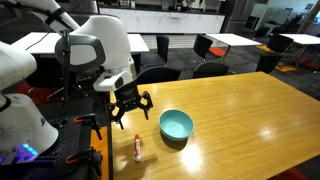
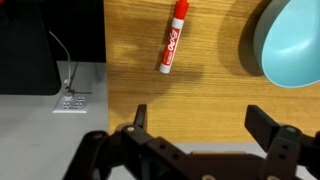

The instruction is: Put the marker in the bowl

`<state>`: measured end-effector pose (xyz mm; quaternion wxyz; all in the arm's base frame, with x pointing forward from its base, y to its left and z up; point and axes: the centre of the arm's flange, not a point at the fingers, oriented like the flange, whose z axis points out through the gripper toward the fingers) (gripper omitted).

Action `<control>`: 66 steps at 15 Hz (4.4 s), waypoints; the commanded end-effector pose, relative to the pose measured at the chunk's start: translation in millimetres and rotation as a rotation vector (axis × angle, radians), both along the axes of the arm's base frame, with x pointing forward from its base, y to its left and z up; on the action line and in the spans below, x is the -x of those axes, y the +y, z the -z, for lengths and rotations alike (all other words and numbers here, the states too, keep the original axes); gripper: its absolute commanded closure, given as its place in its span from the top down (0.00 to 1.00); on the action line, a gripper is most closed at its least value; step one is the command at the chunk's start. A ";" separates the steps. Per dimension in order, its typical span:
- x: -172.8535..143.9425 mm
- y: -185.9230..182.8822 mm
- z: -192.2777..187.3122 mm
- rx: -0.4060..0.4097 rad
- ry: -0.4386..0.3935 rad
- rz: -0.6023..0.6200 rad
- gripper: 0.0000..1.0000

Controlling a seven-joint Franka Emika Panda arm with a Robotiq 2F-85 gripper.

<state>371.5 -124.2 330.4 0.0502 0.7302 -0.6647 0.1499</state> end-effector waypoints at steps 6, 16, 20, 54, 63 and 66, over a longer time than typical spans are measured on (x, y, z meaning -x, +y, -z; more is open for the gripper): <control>11.4 2.3 49.3 -0.052 0.070 0.023 1.00; 13.0 -1.6 97.8 -0.111 0.092 0.120 1.00; 12.5 -8.6 113.6 -0.135 0.082 0.163 1.00; -36.1 -31.7 152.2 -0.208 0.132 0.204 0.94; -39.4 -30.3 159.0 -0.206 0.148 0.193 0.49; -39.8 -29.3 157.2 -0.202 0.144 0.188 0.26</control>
